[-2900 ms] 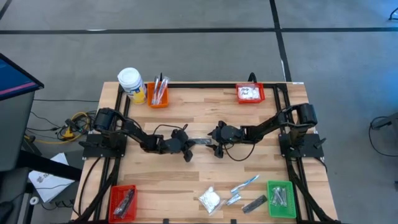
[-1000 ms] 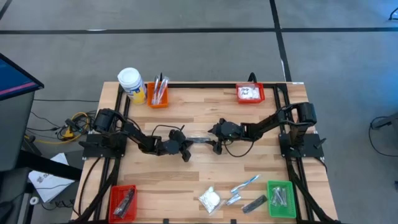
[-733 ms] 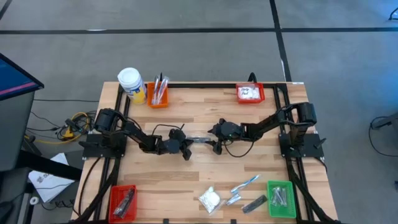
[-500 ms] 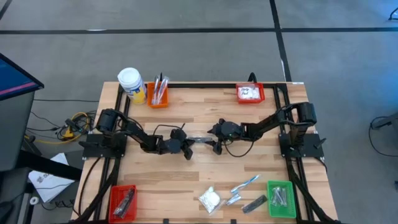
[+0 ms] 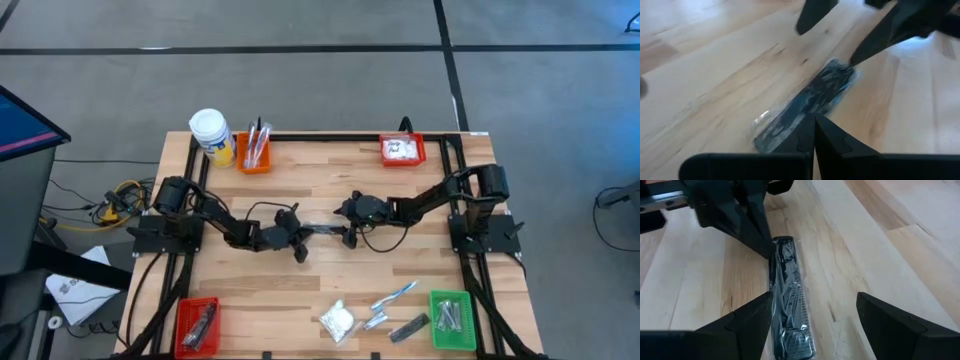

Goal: Pick & Place Travel size toiletries
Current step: Put the left comb into the bottom red bin

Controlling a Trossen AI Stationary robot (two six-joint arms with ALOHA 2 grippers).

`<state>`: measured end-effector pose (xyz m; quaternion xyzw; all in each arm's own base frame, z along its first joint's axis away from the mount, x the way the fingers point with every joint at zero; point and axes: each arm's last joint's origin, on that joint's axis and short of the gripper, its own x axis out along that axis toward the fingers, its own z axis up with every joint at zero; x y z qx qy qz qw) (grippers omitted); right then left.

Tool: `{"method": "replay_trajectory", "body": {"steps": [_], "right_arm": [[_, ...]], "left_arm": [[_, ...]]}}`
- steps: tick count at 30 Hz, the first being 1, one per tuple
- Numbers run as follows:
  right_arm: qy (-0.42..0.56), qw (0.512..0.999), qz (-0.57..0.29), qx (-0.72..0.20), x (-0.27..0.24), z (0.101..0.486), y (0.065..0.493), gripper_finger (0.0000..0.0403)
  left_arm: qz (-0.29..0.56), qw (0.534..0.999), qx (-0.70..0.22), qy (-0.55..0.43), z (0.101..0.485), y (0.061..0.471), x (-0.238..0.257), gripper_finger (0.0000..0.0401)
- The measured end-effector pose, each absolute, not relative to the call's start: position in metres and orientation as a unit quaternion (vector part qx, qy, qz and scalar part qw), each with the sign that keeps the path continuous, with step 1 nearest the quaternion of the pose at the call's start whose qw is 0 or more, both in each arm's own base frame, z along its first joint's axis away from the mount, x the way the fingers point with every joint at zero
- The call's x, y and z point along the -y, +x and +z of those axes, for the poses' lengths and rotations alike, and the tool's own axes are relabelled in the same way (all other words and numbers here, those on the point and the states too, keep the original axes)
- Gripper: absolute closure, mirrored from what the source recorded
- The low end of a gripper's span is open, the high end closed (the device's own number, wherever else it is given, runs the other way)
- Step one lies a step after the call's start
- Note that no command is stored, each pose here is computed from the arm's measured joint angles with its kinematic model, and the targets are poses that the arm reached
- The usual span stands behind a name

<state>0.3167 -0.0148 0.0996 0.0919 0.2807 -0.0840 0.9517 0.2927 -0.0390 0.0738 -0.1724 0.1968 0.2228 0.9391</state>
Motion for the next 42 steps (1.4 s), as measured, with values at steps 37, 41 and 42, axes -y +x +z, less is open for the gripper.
{"method": "replay_trajectory", "body": {"steps": [37,41,42], "right_arm": [[0.095,0.949,-0.061,-0.294,0.0057,0.0977,0.3157,0.0124],[0.095,0.949,-0.061,-0.294,0.0057,0.0977,0.3157,0.0124],[0.095,0.949,-0.061,-0.294,0.0057,0.0977,0.3157,0.0124]], "left_arm": [[0.243,0.925,-0.214,-0.201,0.0704,0.2898,0.0415,0.0401],[0.242,0.923,-0.219,-0.202,0.0697,0.2889,0.0435,0.0401],[0.242,0.923,-0.219,-0.202,0.0696,0.2888,0.0437,0.0401]]}}
